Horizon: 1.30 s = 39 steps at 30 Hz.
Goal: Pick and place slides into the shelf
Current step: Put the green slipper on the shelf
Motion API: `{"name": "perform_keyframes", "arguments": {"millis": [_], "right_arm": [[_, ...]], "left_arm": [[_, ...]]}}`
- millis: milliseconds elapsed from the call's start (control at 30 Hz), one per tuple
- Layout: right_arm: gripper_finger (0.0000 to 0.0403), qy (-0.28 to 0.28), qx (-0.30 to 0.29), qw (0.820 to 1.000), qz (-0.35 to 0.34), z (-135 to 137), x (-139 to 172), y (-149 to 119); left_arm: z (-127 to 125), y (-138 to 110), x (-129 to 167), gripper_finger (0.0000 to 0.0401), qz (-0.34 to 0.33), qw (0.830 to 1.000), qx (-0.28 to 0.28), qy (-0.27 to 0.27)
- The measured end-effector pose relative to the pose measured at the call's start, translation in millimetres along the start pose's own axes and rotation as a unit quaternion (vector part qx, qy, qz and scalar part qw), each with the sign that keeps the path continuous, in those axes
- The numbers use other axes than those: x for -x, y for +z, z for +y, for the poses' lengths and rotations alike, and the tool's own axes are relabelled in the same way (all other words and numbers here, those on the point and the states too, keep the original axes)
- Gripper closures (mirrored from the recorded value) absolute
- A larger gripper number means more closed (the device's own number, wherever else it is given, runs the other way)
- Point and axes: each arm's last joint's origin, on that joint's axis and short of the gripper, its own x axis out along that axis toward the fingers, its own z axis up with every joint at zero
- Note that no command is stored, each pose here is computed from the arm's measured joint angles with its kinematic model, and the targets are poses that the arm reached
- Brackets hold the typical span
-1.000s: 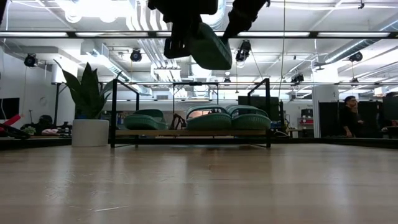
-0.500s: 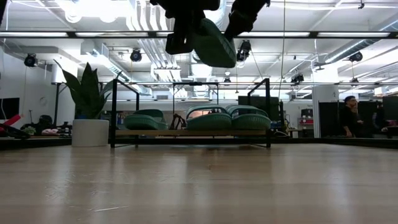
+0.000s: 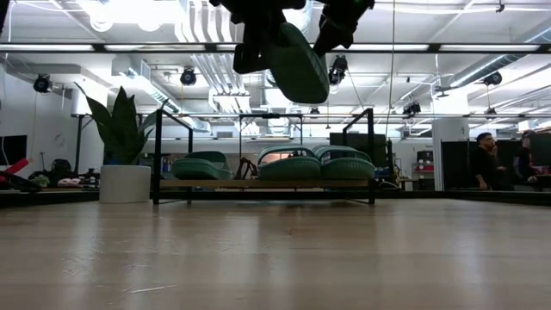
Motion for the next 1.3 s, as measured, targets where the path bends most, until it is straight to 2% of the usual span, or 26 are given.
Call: {"name": "perform_keyframes", "arguments": {"millis": [300,433,667,767,933,1067,1167,1300], "right_arm": [[0.0393,-0.012,0.001,1.000,0.007,-1,0,0],[0.0394,-0.014,0.001,1.000,0.007,-1,1,0],[0.0394,-0.016,-0.002,1.000,0.005,-1,1,0],[0.0394,-0.017,-0.003,1.000,0.002,-2,1,0],[0.0395,-0.034,0.006,0.999,0.008,-5,-1,-1],[0.0395,-0.032,0.005,0.999,0.003,-4,0,0],[0.0395,-0.028,0.005,1.000,0.001,-4,0,0],[0.0395,-0.029,0.000,1.000,-0.002,-4,1,1]], "left_arm": [[2,0,0,0.0336,-0.002,1.000,0.015,0.004],[4,0,0,0.0333,-0.001,0.999,0.045,0.006],[22,-13,5,0.0324,0.000,0.997,0.080,0.013],[29,-21,8,0.0292,0.000,0.995,0.098,0.014],[46,-37,15,0.0207,0.013,0.986,0.165,0.011],[44,-44,19,0.0150,0.015,0.985,0.171,-0.003],[46,-49,22,0.0125,0.014,0.983,0.185,-0.012],[39,-53,30,0.0116,0.007,0.983,0.183,-0.030]]}}
